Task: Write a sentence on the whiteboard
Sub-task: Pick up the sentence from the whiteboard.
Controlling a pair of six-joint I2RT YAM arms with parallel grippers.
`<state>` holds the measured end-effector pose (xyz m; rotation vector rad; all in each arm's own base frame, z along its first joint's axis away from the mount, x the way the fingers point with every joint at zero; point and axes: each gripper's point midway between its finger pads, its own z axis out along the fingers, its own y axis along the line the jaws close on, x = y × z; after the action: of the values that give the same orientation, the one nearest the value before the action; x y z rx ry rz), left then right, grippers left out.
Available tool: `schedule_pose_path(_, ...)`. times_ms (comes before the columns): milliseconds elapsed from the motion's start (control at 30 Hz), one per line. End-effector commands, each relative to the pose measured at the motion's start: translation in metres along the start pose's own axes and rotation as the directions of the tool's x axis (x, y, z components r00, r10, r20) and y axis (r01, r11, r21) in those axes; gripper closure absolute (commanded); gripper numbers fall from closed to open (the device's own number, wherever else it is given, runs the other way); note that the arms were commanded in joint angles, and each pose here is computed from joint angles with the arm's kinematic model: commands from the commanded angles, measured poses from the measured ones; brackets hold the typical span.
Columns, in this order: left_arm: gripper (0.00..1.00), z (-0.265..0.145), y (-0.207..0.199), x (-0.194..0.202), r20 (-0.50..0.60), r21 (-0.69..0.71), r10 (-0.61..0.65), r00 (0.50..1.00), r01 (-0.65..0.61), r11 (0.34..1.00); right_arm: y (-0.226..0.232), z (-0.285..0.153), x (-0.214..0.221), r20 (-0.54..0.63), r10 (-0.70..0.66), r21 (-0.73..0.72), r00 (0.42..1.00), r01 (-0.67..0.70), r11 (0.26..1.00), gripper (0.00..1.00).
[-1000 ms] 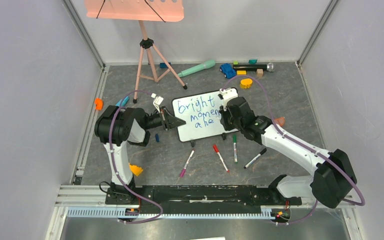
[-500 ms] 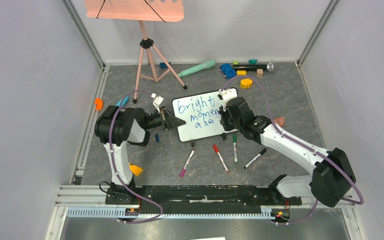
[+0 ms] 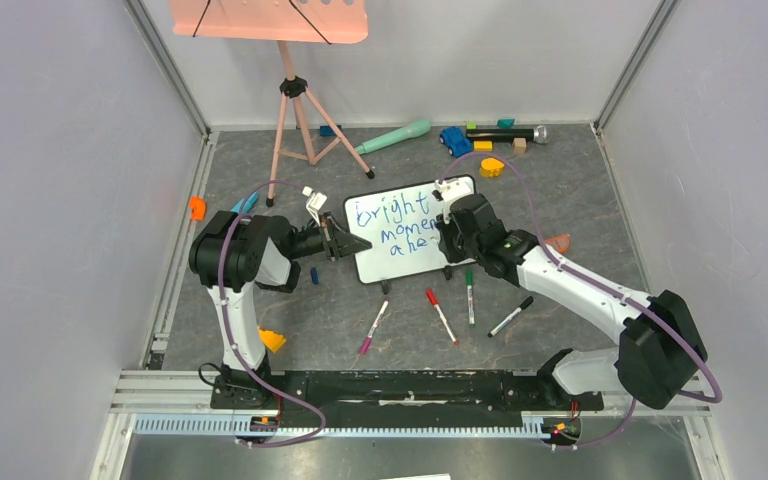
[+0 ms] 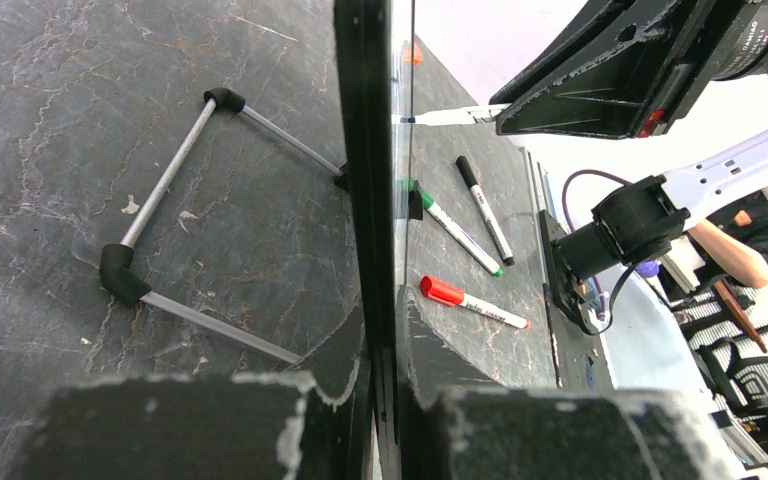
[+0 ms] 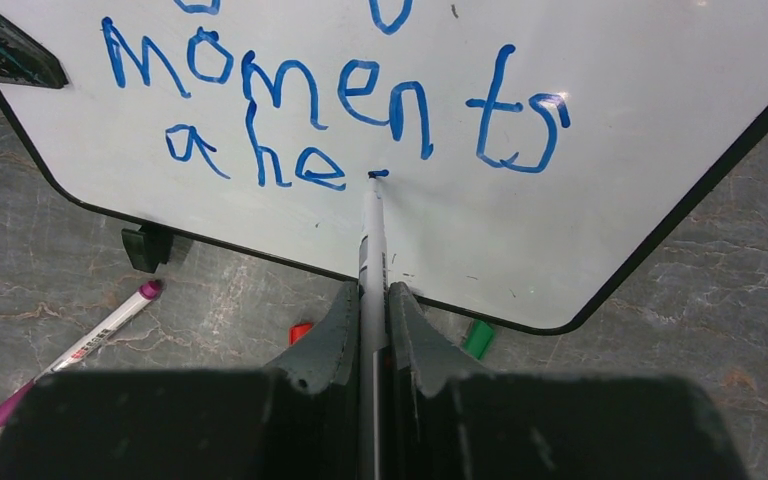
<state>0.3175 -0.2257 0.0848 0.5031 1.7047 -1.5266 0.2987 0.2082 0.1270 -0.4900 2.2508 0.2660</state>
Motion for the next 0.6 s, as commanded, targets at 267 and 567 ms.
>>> schedule_pose_path(267,0.98,-0.001,0.032,0.014,0.024,-0.094,0.099,0.995,-0.096,0.991,0.006,0.006,0.005,0.006,0.012,-0.042,1.0,-0.012,0.999,1.0)
schedule_pose_path(567,0.98,-0.001,0.032,0.014,0.024,-0.094,0.098,0.995,-0.096,0.991,-0.005,0.002,0.011,-0.008,0.003,0.013,1.0,-0.003,1.0,1.0)
